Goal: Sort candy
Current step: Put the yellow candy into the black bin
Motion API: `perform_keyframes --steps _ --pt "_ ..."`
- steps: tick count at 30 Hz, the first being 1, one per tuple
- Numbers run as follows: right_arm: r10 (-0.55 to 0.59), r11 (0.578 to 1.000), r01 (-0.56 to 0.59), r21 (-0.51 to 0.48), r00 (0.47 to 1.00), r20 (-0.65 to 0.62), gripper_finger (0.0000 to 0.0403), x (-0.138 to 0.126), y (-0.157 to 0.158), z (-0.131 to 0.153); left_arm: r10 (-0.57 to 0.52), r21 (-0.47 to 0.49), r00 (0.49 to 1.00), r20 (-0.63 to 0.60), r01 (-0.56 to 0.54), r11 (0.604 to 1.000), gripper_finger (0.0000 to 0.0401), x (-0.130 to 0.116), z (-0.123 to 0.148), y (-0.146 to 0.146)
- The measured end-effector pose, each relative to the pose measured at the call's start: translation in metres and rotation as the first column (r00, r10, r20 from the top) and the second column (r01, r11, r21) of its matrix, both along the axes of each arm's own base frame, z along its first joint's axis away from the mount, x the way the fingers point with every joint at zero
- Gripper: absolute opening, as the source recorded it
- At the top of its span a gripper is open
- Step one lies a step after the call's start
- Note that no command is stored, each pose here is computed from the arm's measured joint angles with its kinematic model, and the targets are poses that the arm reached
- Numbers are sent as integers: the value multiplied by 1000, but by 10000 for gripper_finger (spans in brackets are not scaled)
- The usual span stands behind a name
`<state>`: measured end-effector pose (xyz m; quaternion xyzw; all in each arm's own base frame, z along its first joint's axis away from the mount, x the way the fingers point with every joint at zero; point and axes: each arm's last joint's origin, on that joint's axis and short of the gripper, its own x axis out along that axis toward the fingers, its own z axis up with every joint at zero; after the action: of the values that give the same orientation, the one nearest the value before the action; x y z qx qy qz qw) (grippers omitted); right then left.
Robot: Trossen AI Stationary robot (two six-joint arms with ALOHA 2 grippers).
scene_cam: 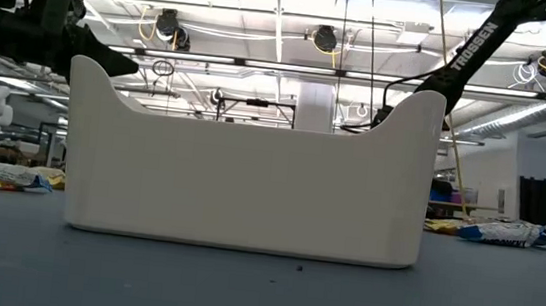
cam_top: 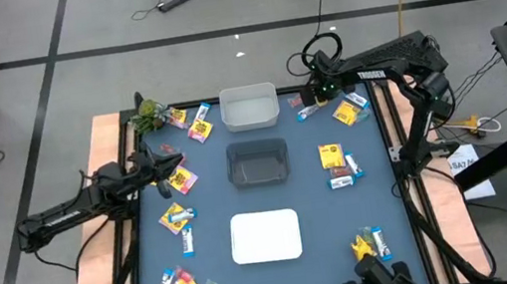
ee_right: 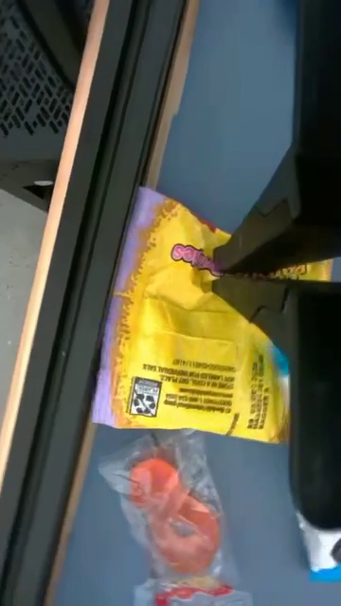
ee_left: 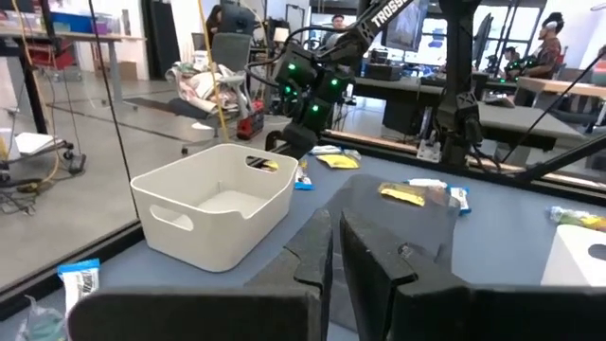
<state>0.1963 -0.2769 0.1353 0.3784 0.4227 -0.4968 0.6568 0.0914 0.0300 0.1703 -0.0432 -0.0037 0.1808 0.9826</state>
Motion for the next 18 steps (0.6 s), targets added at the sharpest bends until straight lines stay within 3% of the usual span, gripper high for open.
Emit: perform_keyframes --steps 6,13,18 --pt "49 999 -48 21 998 -34 2 -4 9 19 1 76 999 39 -4 997 31 0 5 0" --pt "133 984 -126 -128 990 45 1 2 28 73 4 88 999 37 -7 996 31 0 6 0" --pt "264 935 -226 -275 958 110 0 23 50 101 15 73 1000 24 -17 997 31 0 4 0"
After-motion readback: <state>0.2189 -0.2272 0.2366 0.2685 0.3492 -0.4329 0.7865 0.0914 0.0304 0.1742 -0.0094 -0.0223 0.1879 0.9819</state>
